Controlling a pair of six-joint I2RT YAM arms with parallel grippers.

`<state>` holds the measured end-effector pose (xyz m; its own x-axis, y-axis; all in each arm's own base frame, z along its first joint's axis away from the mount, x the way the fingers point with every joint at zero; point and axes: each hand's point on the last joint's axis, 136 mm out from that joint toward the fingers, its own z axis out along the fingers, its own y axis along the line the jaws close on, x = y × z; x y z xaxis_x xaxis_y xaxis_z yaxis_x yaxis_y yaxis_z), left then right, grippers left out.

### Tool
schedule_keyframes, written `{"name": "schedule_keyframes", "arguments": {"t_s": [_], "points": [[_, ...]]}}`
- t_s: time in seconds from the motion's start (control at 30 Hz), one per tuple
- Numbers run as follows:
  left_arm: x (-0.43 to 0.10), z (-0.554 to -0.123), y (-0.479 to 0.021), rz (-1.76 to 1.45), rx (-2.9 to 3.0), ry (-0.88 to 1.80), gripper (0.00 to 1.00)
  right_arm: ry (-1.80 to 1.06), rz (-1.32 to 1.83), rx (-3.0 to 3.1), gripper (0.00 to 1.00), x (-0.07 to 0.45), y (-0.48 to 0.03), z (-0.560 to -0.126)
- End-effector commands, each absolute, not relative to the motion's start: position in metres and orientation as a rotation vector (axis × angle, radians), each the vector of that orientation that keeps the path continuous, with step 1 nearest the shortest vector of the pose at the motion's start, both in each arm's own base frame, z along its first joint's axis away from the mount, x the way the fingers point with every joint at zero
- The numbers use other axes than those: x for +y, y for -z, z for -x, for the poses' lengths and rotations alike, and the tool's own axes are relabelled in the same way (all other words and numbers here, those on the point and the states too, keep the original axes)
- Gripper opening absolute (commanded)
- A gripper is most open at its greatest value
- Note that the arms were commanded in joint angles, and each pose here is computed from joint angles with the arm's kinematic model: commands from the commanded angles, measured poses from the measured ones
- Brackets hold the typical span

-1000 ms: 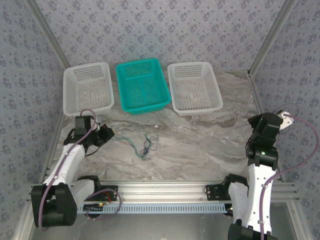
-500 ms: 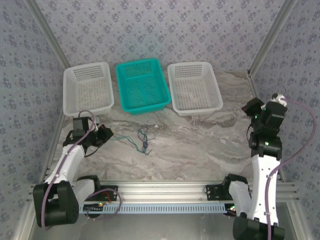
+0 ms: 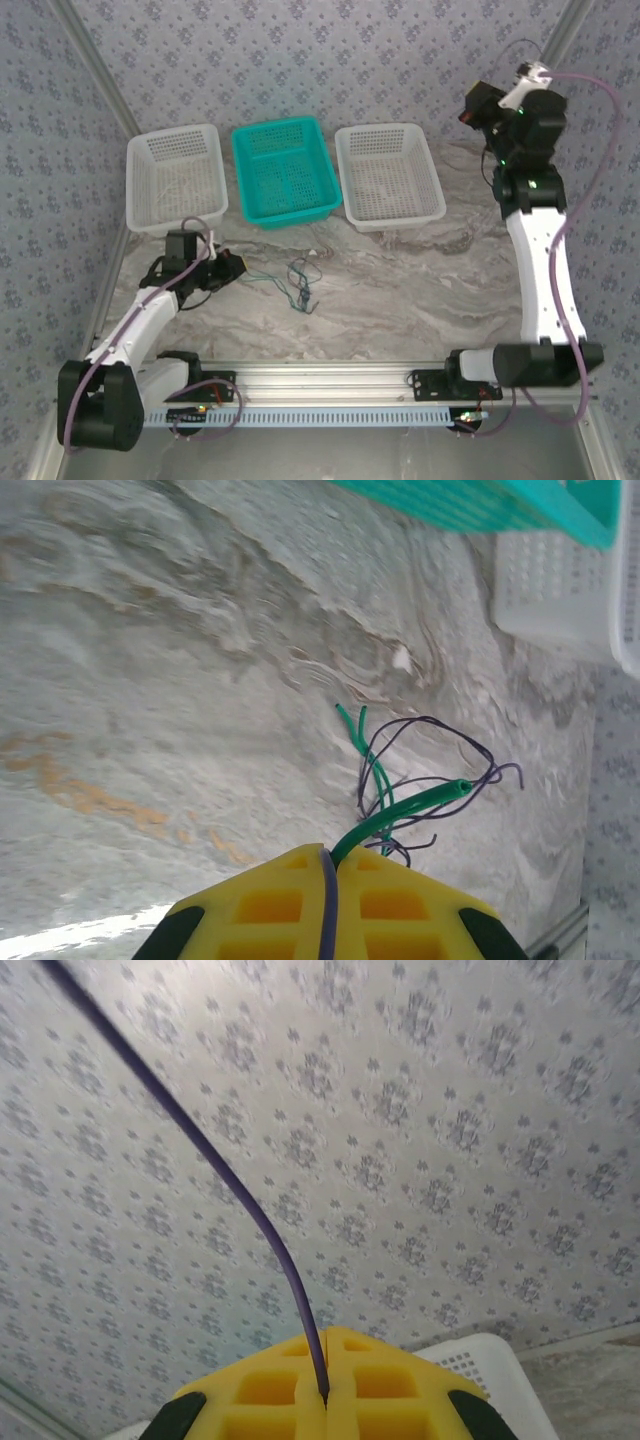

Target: Untangle the cables

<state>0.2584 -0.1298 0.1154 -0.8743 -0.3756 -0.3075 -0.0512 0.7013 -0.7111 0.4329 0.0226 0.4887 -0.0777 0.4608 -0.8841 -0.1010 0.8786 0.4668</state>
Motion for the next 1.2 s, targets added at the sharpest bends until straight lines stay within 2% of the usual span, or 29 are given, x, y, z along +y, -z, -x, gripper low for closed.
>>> {"name": "schedule_keyframes", "arguments": {"t_s": [0.0,0.13,0.37,0.4,0.43,0.47,0.53,0.6,0.77,0.87,0.97,1.17], "points": [[-0.148,-0.27,-0.153,0.142,2.38,1.02,0.0,-0.482,-0.224,1.632,0.0,0.036,-0.468,-0.465],[-0.164,-0.268,-0.164,0.031,2.367,1.009,0.0,-0.498,-0.183,1.728,0.0,0.058,-0.422,-0.503],[-0.179,-0.272,-0.183,-0.065,2.326,1.016,0.0,-0.422,-0.072,2.058,0.03,0.1,-0.27,-0.549],[-0.181,-0.272,-0.185,-0.082,2.328,1.01,0.0,-0.424,-0.08,2.102,0.06,0.103,-0.254,-0.551],[-0.182,-0.273,-0.188,-0.095,2.328,1.003,0.0,-0.436,-0.082,2.136,0.16,0.106,-0.242,-0.551],[-0.183,-0.273,-0.191,-0.11,2.328,0.995,0.0,-0.442,-0.094,2.168,0.29,0.108,-0.232,-0.551],[-0.185,-0.274,-0.197,-0.141,2.317,0.98,0.0,-0.436,-0.119,2.204,0.5,0.107,-0.231,-0.548],[-0.186,-0.275,-0.204,-0.173,2.303,0.965,0.0,-0.421,-0.123,2.193,0.63,0.104,-0.246,-0.542],[-0.193,-0.286,-0.223,-0.281,2.264,0.919,0.0,-0.404,-0.115,2.104,0.77,0.101,-0.3,-0.501],[-0.206,-0.289,-0.235,-0.415,2.254,0.897,0.0,-0.467,-0.049,2.063,0.76,0.116,-0.323,-0.457],[-0.221,-0.291,-0.238,-0.522,2.247,0.884,0.0,-0.685,0.135,2.02,0.7,0.156,-0.333,-0.403],[-0.245,-0.3,-0.24,-0.579,2.215,0.969,0.0,-0.977,0.403,2.005,0.59,0.24,-0.293,-0.309]]}}
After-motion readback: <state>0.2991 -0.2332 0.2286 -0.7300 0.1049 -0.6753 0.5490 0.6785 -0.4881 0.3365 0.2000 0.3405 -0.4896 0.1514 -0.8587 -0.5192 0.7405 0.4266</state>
